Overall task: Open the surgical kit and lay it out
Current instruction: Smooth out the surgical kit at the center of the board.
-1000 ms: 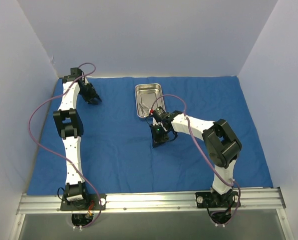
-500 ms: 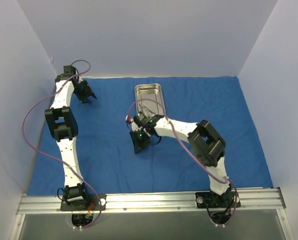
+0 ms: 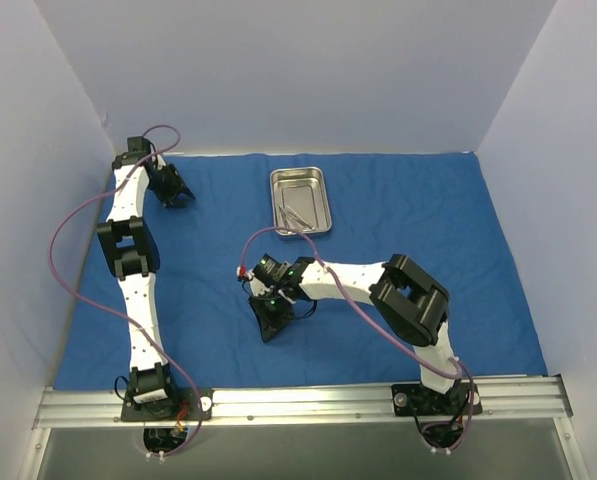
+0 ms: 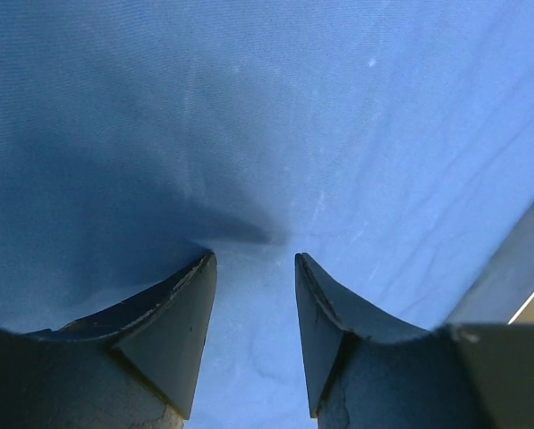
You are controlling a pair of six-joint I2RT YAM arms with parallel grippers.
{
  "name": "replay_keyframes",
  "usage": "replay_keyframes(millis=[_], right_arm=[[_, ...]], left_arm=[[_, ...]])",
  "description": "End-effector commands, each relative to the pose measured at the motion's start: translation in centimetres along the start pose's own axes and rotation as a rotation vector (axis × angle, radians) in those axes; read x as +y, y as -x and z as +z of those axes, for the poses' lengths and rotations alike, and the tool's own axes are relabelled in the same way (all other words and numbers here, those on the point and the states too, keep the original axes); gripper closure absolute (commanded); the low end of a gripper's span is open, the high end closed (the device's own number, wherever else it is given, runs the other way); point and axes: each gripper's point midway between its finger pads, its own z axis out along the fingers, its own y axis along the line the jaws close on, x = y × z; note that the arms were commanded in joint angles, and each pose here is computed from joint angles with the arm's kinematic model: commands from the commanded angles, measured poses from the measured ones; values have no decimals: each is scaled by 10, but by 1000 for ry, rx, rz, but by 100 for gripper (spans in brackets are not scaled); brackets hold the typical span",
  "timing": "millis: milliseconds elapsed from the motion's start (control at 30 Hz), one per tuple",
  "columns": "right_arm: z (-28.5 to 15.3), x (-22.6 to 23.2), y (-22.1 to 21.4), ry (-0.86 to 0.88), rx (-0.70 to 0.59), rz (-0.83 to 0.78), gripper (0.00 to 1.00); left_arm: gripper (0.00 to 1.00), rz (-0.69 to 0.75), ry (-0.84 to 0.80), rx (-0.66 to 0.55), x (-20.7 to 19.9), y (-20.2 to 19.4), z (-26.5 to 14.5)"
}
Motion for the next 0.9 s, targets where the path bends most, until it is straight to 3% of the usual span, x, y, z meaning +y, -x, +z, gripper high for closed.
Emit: replay_keyframes(millis=[0,133,167,233,267,367,500,700,867], right_arm=[[-3,-25,-34,-132,102,1,100],[-61,-46,35,-242,-89,25,100],[-77,-59,46,-273,-137,62,100],[-116,-95,56,-299,-224,190,100],[-120,-114,43,-317,-206,243,100],[-147,-163,23,-363,-221,354,100],[-156,-206,-26,-431,-162,481,100],[-156,-227,-83,-457,-148,684,100],[-155,-226,-99,-467,-144,779,99]], left_arm=[[47,23,101,44,37,-12,8],[47,53,111,-19,16,-1,-41],[46,74,94,-77,-1,8,-73],[43,75,120,-89,-4,-1,-92],[41,96,96,-141,-22,0,-119],[40,100,88,-108,-28,-33,-134],[40,98,34,-28,-38,-93,-121],[42,65,36,111,-25,-190,-99],[42,62,84,137,-12,-233,-100]])
